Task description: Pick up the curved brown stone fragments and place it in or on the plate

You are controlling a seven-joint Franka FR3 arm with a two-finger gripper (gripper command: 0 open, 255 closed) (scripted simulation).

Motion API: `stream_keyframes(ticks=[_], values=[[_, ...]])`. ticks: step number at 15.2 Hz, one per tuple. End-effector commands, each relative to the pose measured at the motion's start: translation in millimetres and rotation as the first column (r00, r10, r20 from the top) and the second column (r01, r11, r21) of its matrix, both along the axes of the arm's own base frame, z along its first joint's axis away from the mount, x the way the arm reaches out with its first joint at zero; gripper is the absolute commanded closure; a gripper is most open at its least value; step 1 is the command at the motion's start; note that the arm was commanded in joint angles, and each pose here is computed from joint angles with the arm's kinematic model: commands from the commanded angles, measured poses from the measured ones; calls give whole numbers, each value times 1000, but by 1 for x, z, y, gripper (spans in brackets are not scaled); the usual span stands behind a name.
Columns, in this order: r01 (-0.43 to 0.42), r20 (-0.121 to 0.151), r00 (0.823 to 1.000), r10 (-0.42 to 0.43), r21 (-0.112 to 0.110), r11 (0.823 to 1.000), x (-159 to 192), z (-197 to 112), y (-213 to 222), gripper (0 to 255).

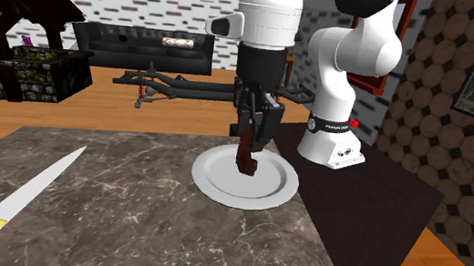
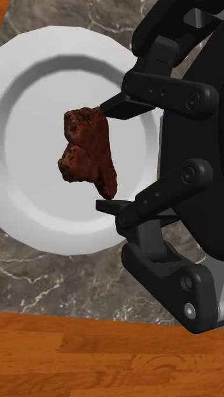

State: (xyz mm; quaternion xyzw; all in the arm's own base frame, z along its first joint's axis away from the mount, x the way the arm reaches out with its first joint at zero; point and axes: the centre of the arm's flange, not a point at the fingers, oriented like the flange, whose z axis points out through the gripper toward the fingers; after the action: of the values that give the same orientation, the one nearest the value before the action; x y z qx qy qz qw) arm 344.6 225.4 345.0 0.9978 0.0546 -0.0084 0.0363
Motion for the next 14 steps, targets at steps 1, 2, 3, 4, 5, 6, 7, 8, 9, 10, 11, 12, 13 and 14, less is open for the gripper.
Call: stream_keyframes(ticks=[1,2,3,4,5,6,7,8,9,10,11,12,13,14], values=[[0,1,1000,0,0,1000,0,-10,0,255],[0,1,1000,0,0,1000,0,-15,0,255],[0,1,1000,0,0,1000,0,-21,0,255],[0,1,1000,0,0,1000,0,-26,0,255],[0,1,1000,0,0,1000,0,-31,0,255],[0,1,1000,0,0,1000,0,-37,0,255],[0,1,1000,0,0,1000,0,-42,0,255],[0,1,1000,0,0,1000,-2,-38,-1,255],[0,1,1000,0,0,1000,-2,-38,-1,0],[-15,3,1000,15,33,999,-15,-34,-9,0],[-29,6,1000,29,65,997,-28,-30,-17,0],[-44,10,999,44,97,994,-40,-27,-25,0],[-59,14,998,58,129,990,-53,-24,-34,0],[-74,18,997,72,162,984,-65,-21,-43,0]])
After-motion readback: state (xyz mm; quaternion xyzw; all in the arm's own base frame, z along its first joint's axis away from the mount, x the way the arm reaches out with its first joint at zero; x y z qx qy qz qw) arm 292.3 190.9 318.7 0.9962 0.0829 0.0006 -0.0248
